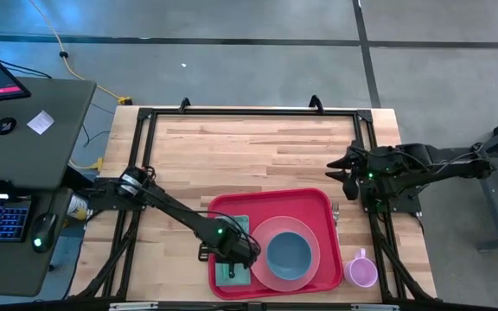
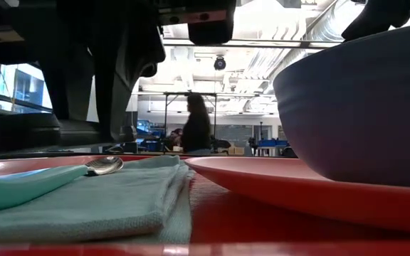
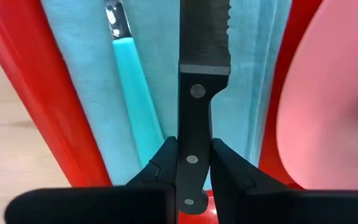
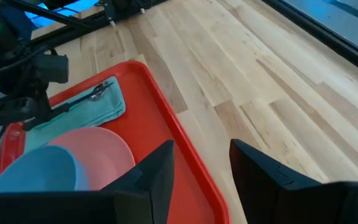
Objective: Set up tray
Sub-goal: Put the black knife on the blue napkin to the right of the blue spoon, then move the red tray to the middle of the table
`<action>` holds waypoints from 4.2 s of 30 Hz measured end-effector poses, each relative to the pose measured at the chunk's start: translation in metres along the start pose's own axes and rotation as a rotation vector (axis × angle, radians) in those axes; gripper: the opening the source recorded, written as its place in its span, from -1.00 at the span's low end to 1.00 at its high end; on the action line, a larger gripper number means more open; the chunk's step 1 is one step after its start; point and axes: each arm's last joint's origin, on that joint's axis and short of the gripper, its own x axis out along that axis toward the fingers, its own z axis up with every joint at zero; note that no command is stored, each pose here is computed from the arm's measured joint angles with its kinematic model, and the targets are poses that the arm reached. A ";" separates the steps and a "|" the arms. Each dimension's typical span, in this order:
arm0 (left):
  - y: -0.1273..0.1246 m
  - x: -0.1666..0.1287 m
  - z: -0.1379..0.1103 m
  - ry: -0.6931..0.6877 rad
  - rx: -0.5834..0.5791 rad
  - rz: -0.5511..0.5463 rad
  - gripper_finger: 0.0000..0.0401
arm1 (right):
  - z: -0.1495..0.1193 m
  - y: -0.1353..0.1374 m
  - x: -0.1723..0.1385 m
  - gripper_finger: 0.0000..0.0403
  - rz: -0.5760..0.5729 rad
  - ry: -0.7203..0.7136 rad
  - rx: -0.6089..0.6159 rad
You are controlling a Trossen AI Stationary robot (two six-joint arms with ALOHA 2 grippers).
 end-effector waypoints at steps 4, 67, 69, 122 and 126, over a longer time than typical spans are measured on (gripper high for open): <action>0.003 0.008 0.003 -0.013 -0.004 0.028 -0.57 | 0.000 0.000 0.001 -0.32 -0.002 -0.004 0.000; -0.014 -0.100 0.029 -0.279 0.200 -0.071 -0.32 | -0.040 -0.011 0.014 -0.32 -0.305 0.573 0.515; -0.014 -0.121 0.044 -0.342 0.272 -0.056 -0.32 | -0.040 -0.009 0.019 -0.32 -0.319 0.599 0.534; 0.015 -0.053 0.223 -0.002 1.507 0.079 -0.32 | -0.039 0.051 0.059 -0.32 -0.062 0.548 0.611; 0.013 -0.042 0.227 0.000 1.455 0.094 -0.32 | -0.043 0.050 0.056 -0.32 -0.079 0.579 0.568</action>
